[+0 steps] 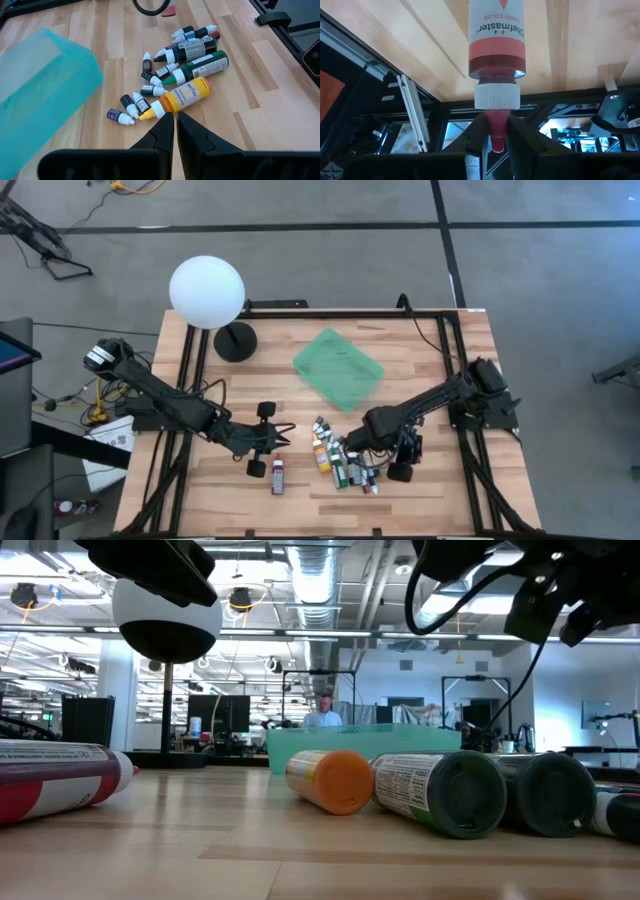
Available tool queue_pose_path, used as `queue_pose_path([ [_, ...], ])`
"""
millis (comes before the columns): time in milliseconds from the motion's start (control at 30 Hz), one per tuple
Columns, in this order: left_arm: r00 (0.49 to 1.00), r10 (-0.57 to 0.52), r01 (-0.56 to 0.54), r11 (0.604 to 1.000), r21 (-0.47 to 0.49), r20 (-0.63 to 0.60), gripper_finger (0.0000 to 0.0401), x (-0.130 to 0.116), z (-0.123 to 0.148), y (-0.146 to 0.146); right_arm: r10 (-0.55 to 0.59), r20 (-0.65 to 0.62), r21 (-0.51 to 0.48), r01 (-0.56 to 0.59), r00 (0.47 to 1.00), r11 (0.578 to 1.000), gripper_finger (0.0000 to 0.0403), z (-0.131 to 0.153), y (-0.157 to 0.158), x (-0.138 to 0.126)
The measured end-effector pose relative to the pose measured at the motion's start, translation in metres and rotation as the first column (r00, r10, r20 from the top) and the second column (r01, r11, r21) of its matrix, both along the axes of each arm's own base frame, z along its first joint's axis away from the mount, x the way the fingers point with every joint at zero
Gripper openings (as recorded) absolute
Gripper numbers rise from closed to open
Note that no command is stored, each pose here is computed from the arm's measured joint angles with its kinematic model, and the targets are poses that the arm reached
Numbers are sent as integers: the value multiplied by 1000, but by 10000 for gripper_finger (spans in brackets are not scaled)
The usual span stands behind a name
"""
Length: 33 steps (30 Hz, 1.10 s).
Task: Pick & Place food coloring
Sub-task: Put the large pink food coloring bottle into the green bin
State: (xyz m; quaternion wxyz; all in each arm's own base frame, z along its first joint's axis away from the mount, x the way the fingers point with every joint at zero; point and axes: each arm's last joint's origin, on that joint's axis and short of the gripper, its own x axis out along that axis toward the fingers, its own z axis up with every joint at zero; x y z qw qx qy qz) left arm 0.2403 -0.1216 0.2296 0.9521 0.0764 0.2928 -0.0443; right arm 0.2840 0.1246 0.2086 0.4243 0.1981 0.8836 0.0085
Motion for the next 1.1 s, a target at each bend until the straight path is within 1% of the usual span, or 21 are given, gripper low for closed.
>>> queue_pose_path([
  [300, 1000, 2, -2, 1000, -4, 1, 16, 0, 0, 0, -14, -10, -28, 13, 1000, 1000, 49, 0, 2, -1],
  [567, 1000, 2, -2, 1000, -12, 0, 16, 0, 0, 0, -13, -65, -49, 10, 998, 999, 49, -17, 4, 4],
  [900, 1000, -3, 3, 1000, -7, 0, 16, 0, 0, -1, -40, -79, -15, 39, 996, 999, 45, -16, 6, 4],
  [1100, 1000, -4, 4, 1000, -5, 0, 16, 0, 0, -1, -50, -79, -15, 49, 996, 999, 57, -16, 3, 5],
])
